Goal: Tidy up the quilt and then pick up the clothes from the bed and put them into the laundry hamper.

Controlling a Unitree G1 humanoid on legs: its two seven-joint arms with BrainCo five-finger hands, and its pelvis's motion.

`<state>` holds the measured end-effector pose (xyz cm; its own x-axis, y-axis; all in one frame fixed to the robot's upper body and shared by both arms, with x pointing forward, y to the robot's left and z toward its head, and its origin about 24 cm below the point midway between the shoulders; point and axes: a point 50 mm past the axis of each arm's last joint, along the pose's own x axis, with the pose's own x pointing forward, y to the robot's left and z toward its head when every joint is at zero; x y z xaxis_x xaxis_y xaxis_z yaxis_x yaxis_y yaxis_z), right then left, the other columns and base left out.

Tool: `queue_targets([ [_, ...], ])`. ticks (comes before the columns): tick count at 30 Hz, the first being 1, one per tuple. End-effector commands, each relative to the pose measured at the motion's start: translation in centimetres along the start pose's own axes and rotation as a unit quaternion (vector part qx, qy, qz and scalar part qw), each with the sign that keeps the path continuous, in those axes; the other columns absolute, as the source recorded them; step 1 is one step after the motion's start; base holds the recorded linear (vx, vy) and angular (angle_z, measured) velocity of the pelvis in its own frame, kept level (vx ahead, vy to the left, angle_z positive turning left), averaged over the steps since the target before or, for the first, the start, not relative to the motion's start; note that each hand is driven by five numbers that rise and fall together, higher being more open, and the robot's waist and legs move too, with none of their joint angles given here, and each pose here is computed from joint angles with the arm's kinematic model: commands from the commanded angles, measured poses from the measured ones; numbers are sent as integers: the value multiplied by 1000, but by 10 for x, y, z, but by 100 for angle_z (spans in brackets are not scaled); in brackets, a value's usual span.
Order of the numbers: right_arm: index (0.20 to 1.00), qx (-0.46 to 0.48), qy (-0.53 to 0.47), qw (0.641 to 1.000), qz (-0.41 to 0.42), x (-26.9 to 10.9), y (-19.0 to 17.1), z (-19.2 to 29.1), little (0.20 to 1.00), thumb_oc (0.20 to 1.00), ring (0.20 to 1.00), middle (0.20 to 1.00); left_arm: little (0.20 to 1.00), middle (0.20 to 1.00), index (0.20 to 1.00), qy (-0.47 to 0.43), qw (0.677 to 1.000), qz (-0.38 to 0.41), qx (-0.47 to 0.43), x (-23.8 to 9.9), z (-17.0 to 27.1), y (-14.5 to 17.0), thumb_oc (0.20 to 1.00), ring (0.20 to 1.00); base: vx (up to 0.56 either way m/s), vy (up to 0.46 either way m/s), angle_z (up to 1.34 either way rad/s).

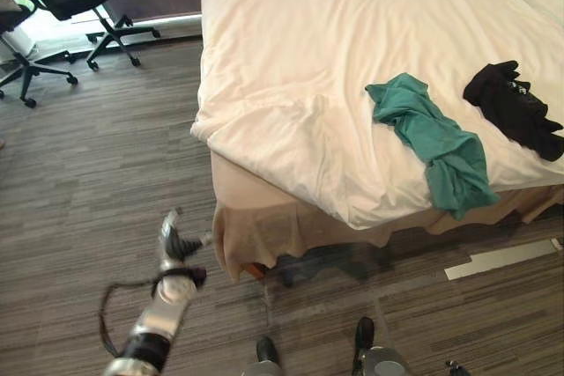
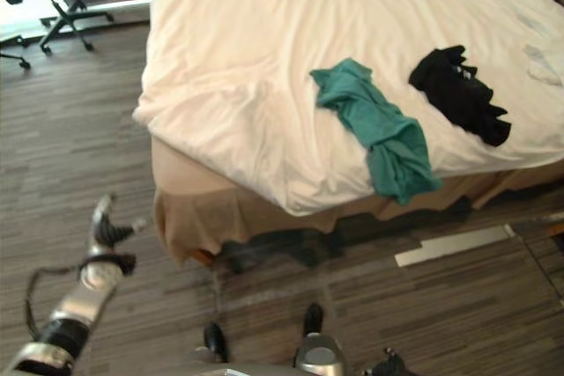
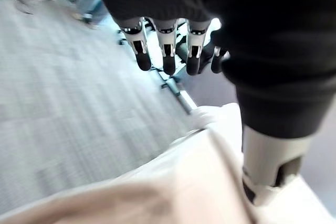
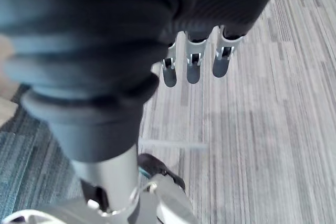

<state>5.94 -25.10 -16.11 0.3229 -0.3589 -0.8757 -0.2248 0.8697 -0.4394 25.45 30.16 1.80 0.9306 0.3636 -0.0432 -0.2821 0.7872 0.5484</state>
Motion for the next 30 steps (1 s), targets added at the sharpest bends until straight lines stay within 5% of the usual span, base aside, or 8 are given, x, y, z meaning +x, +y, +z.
queue_targets([
  [1,1000,-16,-4,1000,9,2,-3,5,1000,1000,1000,1000,1000,1000,1000,-166,986,26,8,10,68,24,1000,1000,4,11,-11],
  [10,1000,-35,-73,997,-14,7,-27,45,1000,1000,1000,1000,1000,1000,1000,-334,934,70,107,40,176,30,1000,1000,-77,6,-13],
  [19,1000,-33,-111,992,-39,8,-33,72,1000,1000,1000,1000,1000,1000,1000,-321,886,154,298,88,242,54,1000,1000,-79,-37,-28],
  [23,1000,-29,-101,994,-42,9,-31,71,1000,1000,1000,1000,1000,1000,1000,-259,850,149,434,104,231,55,1000,1000,3,-6,-5],
  [25,1000,-23,-104,993,-49,9,-33,74,1000,1000,1000,1000,831,831,831,-219,838,141,480,110,218,56,831,831,-25,1,-10],
  [27,1000,-14,-101,993,-54,9,-36,72,1000,1000,1000,1000,200,200,200,-168,839,117,504,114,193,54,200,200,19,5,-6],
  [30,1000,-5,-97,994,-55,9,-37,69,1000,1000,1000,1000,200,200,200,-104,847,94,512,114,155,58,200,200,0,0,0],
])
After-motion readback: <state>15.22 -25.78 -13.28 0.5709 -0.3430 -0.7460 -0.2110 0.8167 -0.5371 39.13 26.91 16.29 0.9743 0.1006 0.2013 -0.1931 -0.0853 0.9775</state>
